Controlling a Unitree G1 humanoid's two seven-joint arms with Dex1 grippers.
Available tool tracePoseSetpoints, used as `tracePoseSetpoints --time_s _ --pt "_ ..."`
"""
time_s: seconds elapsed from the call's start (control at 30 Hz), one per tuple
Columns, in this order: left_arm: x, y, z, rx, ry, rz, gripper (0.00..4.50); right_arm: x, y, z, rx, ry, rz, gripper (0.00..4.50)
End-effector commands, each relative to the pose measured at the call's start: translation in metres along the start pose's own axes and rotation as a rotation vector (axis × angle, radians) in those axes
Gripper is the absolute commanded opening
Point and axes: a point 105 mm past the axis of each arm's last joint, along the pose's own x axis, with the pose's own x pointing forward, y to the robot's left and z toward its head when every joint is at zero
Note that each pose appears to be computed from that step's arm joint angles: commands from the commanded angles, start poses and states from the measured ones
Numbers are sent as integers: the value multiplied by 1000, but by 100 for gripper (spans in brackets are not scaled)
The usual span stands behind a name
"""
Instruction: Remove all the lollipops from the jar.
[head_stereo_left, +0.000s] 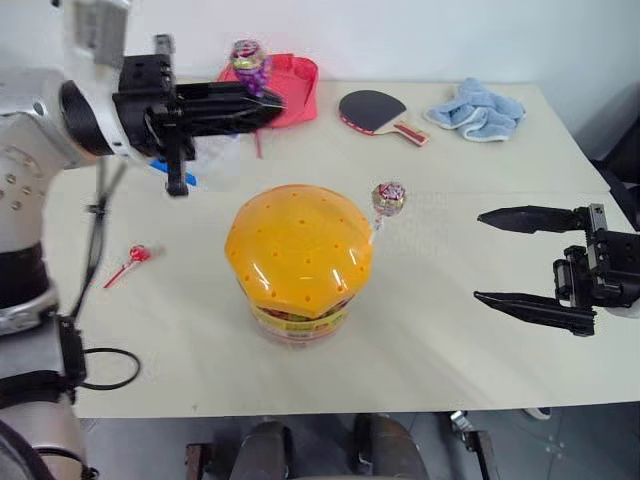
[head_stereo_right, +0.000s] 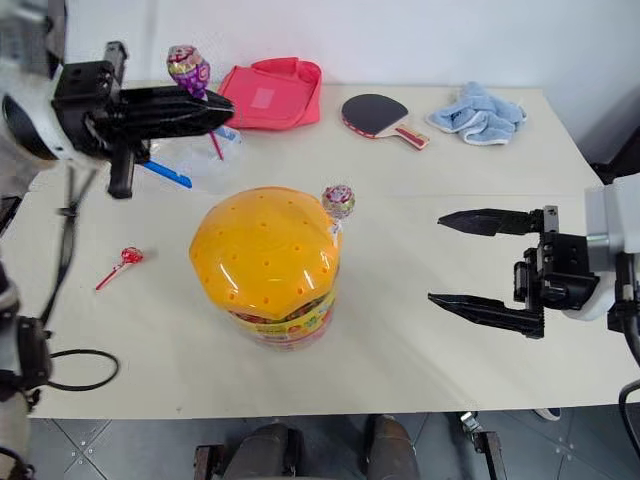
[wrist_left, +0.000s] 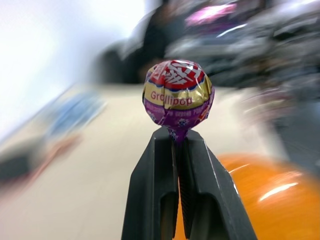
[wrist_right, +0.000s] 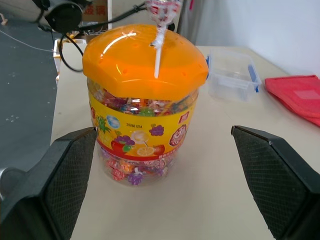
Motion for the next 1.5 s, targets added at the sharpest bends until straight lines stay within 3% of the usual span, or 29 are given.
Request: tracePoseSetpoints --time_s 0.03,0.27,0.5,0.8,0.9,1.03,1.3,1.33,1.5 --pt "-25 24 -36 -124 219 220 4 -5 1 8 -43 8 -10 450" --pt "-73 19 -132 -343 693 391 4 -3 -1 4 -31 4 -1 450" --pt "-101 6 -170 -413 904 403 4 0 -2 2 -27 -4 5 450" --pt "-132 4 -201 -454 1048 410 4 1 -2 0 -21 -15 -13 450" --pt "-137 4 -203 -443 1076 402 72 1 -2 0 -21 -15 -16 450" --pt "-139 5 -198 -410 1087 392 197 0 -3 1 -23 -9 -20 450" --pt "-130 12 -162 -303 1020 344 431 -4 -5 4 -35 16 -35 450" --pt "-127 14 -155 -290 994 341 449 -5 -5 4 -36 20 -40 450" --pt "-105 17 -119 -239 831 269 449 -9 -8 7 -44 35 -70 450"
